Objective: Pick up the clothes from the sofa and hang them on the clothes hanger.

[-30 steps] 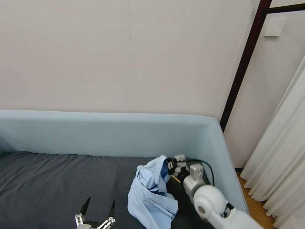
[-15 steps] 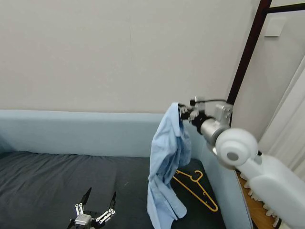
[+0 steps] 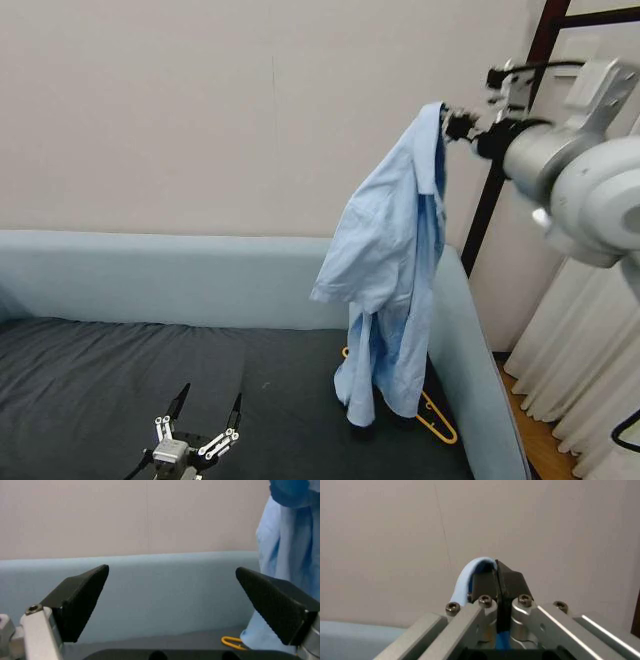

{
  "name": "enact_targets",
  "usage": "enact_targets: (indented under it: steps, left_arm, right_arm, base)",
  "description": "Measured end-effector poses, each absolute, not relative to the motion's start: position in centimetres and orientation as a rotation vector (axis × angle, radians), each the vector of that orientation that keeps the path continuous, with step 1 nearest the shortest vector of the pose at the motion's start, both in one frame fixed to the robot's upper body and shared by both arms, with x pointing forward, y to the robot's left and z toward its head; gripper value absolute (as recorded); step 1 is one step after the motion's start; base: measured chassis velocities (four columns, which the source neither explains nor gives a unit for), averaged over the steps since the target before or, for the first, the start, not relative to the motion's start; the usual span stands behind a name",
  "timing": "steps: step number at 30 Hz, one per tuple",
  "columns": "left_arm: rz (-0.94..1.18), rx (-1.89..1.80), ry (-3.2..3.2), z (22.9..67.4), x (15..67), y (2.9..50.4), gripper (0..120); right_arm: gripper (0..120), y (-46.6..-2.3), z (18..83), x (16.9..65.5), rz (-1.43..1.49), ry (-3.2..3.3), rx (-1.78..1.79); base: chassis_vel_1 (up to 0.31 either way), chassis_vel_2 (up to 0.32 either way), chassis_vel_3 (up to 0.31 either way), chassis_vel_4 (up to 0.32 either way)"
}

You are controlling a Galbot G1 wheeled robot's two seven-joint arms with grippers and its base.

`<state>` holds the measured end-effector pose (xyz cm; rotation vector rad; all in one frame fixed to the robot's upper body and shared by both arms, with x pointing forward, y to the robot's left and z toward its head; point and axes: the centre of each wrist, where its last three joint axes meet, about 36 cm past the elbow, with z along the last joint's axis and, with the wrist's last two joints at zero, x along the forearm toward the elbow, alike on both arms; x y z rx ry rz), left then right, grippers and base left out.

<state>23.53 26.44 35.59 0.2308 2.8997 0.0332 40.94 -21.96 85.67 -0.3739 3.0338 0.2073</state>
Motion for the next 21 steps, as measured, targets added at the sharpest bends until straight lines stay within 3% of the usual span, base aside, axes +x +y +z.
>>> enact_targets:
  steps: [4, 10, 21]
  left_arm:
    - [0.024, 0.229, 2.896, 35.6, 23.6, 26.3, 100]
    - [0.01, 0.217, 2.894, 35.6, 23.5, 26.0, 100]
    - [-0.005, 0.149, 2.907, 35.2, 21.9, 26.4, 100]
  right_arm:
    - [0, -21.2, 86.5, 38.6, 0.2, 3.092, -0.37]
    - [0, -19.5, 83.3, 39.5, 0.175, 3.184, -0.416]
    - [0, -10.0, 61.3, 46.8, 0.197, 3.602, -0.397]
  base:
    - [0.0, 0.0, 0.0, 0.0]
    - [0.0, 0.0, 0.0, 0.0]
    - [0.0, 0.0, 0.0, 0.0]
